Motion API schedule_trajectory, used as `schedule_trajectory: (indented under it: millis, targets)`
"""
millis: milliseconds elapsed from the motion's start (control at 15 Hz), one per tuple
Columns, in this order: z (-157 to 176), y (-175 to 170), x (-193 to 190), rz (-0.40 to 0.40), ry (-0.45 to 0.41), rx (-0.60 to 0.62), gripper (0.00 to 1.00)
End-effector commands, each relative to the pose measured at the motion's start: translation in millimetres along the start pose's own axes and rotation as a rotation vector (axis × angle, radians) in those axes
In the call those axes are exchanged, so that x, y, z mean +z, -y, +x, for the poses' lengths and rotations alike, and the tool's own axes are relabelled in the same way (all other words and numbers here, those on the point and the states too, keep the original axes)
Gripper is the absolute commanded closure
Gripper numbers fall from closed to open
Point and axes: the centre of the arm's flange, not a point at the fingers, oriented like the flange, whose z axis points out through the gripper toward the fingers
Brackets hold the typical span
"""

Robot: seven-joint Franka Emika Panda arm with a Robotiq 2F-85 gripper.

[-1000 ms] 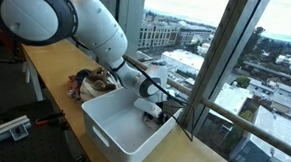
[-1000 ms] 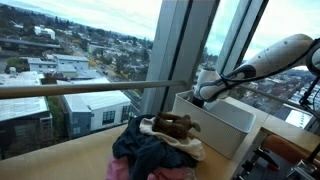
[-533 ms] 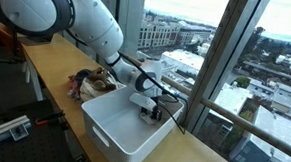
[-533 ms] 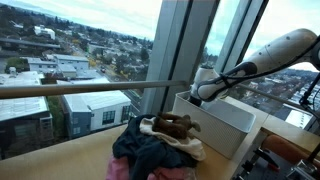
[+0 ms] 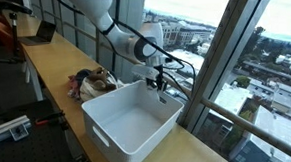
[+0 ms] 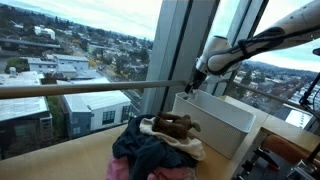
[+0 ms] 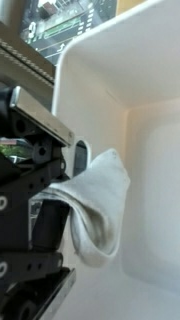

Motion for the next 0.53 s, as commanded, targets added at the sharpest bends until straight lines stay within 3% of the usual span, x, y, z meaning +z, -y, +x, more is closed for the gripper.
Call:
schedule_trajectory:
  millis: [0,200,467]
  targets:
    - [-10,53,-81,0.017,-0.075,-0.052,1.0]
    - [-11,128,-110,0.063,-0.078,-0.14,1.0]
    - [-28,255,-118,0.125,-0.06,-0.276,1.0]
